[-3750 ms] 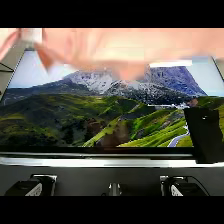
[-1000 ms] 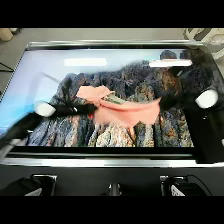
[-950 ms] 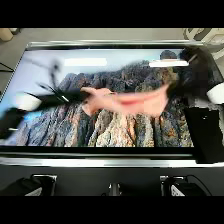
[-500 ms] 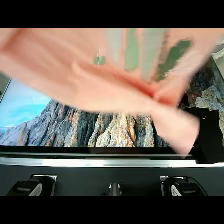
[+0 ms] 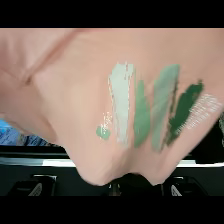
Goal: Fold the shirts.
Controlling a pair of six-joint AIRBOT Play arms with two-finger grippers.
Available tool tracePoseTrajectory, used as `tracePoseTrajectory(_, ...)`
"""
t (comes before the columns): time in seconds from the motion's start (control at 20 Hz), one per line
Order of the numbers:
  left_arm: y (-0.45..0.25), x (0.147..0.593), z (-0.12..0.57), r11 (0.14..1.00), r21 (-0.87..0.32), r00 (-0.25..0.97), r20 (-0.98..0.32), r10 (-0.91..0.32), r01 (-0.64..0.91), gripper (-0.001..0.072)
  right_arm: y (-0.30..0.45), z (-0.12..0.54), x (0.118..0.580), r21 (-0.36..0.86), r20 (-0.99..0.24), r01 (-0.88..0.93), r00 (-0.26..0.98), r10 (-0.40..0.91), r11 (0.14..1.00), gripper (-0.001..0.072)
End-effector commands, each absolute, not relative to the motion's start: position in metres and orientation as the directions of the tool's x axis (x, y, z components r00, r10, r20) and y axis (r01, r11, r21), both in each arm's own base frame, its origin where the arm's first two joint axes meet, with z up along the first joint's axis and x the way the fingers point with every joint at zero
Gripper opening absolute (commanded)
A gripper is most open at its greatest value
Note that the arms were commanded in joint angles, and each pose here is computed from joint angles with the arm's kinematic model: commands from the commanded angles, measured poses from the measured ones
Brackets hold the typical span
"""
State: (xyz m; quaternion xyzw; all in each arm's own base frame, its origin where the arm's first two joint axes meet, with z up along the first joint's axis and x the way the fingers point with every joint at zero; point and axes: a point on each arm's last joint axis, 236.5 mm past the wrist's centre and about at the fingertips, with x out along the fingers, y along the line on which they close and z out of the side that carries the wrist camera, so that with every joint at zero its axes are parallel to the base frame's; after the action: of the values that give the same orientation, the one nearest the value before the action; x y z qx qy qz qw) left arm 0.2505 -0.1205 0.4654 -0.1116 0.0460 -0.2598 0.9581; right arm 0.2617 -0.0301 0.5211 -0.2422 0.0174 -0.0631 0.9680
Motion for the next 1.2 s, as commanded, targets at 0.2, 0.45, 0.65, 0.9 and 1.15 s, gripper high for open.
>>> tracePoseTrajectory(0.2,-0.110,0.317,0.270,0.870,-0.406,0.758,-0.462,-0.460,0.281,0.0027,0.015,0.360,0.451,-0.378,-0.443,-0.222,0.896,0.036,0.899,0.0021)
tracePoseTrajectory(0.45,-0.093,0.399,0.175,0.877,-0.466,0.744,-0.544,-0.389,0.118,0.0028,0.080,0.188,0.570,-0.034,-0.630,-0.404,0.719,0.294,0.914,0.0021)
tracePoseTrajectory(0.65,-0.090,0.443,0.064,0.876,-0.483,0.607,-0.702,-0.373,-0.021,0.0028,0.121,0.080,0.589,0.278,-0.706,-0.381,0.541,0.457,0.882,0.0021)
tracePoseTrajectory(0.9,-0.104,0.451,-0.015,0.789,-0.584,0.469,-0.761,-0.449,-0.191,0.0054,0.132,0.029,0.583,0.373,-0.747,-0.358,0.431,0.506,0.856,0.0224)
tracePoseTrajectory(1.15,-0.015,0.416,0.008,0.824,-0.500,0.315,-0.853,-0.416,-0.266,0.0410,0.031,0.064,0.532,0.202,-0.846,-0.463,0.361,0.391,0.863,0.0449)
